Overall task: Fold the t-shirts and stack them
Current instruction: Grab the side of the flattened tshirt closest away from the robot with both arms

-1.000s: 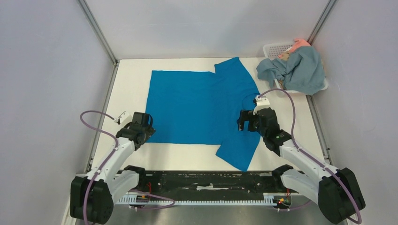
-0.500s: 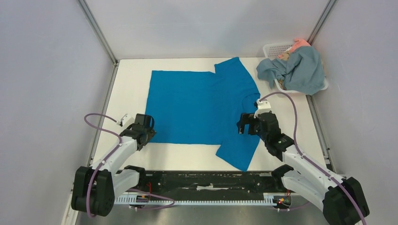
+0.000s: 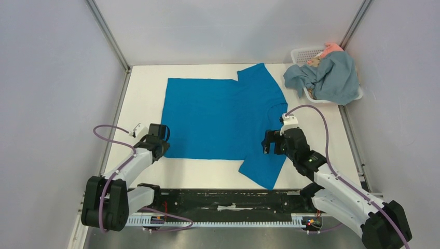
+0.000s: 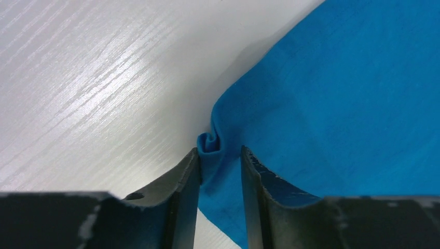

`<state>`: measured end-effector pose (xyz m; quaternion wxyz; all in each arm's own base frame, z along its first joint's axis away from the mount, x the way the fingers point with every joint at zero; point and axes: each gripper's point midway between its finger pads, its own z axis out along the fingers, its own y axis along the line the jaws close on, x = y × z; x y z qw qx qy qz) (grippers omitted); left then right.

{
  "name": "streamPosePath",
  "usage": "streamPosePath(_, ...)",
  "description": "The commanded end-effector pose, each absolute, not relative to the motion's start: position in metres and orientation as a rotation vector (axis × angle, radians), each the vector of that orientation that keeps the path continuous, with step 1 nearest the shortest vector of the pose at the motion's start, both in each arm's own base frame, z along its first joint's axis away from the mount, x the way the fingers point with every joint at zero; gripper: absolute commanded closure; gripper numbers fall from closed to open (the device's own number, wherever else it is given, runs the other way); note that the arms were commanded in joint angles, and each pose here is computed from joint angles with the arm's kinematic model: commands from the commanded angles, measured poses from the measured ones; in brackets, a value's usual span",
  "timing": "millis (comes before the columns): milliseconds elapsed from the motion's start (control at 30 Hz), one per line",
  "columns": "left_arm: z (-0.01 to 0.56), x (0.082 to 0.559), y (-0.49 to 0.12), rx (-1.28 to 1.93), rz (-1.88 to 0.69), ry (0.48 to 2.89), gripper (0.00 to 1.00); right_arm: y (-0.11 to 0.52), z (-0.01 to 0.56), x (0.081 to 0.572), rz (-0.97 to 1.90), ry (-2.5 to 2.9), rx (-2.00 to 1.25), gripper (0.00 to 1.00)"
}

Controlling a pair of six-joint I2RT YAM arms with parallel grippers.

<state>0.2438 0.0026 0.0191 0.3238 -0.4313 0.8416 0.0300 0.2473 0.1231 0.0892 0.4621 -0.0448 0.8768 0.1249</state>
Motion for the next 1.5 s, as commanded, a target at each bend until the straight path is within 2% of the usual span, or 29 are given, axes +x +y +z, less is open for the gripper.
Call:
streamPosePath(0, 0.012, 0.240, 0.000, -1.183, 0.047, 2.214, 0.68, 0.134, 0.096, 0.239, 0.368, 2.163, -0.144, 0.02)
streamPosePath(33, 0.012, 0.240, -0.001, -1.180, 0.040, 2.211, 0.76, 0.137, 0.099, 0.237, 0.378, 2.160, -0.159, 0.02)
streamPosePath(167, 0.010, 0.239, -0.001, -1.180, 0.036, 2.213, 0.89, 0.132, 0.105, 0.239, 0.332, 2.164, -0.177, 0.02)
streamPosePath(200, 0.010, 0.238, -0.001, -1.190, 0.035, 2.215, 0.97, 0.130, 0.107, 0.240, 0.317, 2.167, -0.170, 0.02)
streamPosePath(400, 0.017, 0.240, -0.005, -1.180, -0.003, 2.237, 0.98, 0.143, 0.096, 0.226, 0.421, 2.175, -0.191, 0.02)
streamPosePath(533, 0.029, 0.244, -0.007, -1.177, -0.061, 2.209, 0.98, 0.149, 0.111, 0.227, 0.470, 2.094, -0.111, 0.02)
streamPosePath(667, 0.024, 0.236, -0.001, -1.166, -0.040, 2.193, 0.98, 0.156, 0.117, 0.217, 0.474, 2.121, -0.231, 0.02)
streamPosePath(1267, 0.029, 0.239, -0.005, -1.149, -0.077, 2.180, 0.98, 0.169, 0.023, 0.109, 0.344, 2.502, -0.739, 0.02)
streamPosePath(1467, 0.031, 0.238, -0.003, -1.150, -0.069, 2.172, 0.98, 0.161, 0.009, 0.107, 0.249, 2.542, -0.747, 0.15)
